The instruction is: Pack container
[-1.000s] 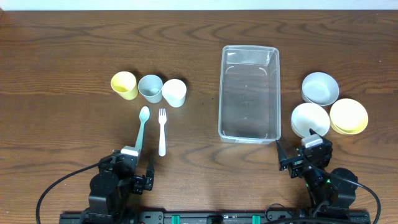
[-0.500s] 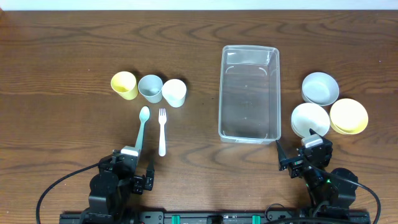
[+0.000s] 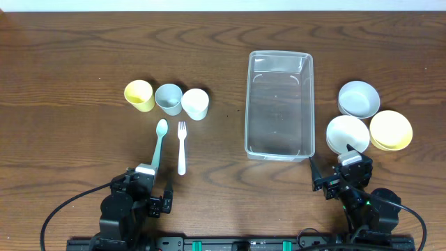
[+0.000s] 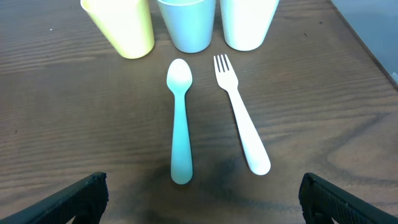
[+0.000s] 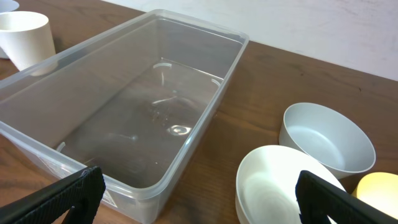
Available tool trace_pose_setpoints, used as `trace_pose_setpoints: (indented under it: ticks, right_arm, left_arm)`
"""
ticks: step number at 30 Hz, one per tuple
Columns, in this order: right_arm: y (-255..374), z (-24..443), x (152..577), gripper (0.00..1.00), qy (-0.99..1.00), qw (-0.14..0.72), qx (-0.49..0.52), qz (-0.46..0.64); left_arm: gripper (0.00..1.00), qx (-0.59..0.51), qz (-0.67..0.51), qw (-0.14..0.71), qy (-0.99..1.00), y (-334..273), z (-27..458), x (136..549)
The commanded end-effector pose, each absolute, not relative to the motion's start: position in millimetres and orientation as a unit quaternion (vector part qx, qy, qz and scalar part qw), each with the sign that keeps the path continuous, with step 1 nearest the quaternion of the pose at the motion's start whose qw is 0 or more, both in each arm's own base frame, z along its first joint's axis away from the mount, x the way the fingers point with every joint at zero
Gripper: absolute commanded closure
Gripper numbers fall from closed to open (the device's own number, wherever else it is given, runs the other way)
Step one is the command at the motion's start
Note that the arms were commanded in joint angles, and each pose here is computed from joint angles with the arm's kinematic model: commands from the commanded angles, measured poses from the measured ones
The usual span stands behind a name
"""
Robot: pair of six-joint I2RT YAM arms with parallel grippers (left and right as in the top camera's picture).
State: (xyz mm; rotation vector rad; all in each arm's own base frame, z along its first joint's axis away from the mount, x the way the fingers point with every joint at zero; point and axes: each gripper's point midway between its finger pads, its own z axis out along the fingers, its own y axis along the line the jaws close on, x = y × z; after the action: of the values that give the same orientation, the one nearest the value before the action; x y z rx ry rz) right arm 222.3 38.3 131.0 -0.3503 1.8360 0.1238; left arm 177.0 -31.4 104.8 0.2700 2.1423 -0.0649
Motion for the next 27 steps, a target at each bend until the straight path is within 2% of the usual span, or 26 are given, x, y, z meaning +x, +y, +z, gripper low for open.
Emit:
trace_pose_setpoints:
  ticks: [1, 12, 18, 22, 27]
  right_arm:
    - [39.6, 131.4, 222.2, 0.01, 0.786, 0.596, -0.157, 0.051]
    - [39.3, 141.2, 225.1, 0.01, 0.772, 0.613, -0.166, 0.040]
    - [74.2, 173.2, 217.2, 0.01, 0.725, 0.645, -0.179, 0.164]
    - [81.5, 198.2, 215.1, 0.01, 0.705, 0.650, -0.113, 0.260]
    - [74.8, 219.3, 221.2, 0.01, 0.708, 0.656, -0.098, 0.244]
  left_arm:
    - [0.02, 0.103, -0.034, 0.474, 0.874, -32.3, 105.6, 177.0]
    - [0.02, 0.103, -0.034, 0.474, 0.874, -32.3, 105.6, 177.0]
    - [0.02, 0.103, -0.034, 0.474, 0.874, -32.4, 105.6, 176.9]
    - [0.02, 0.103, -0.034, 0.474, 0.874, -32.4, 105.6, 177.0]
    - [0.02, 0.103, -0.034, 0.474, 0.874, -32.3, 105.6, 177.0]
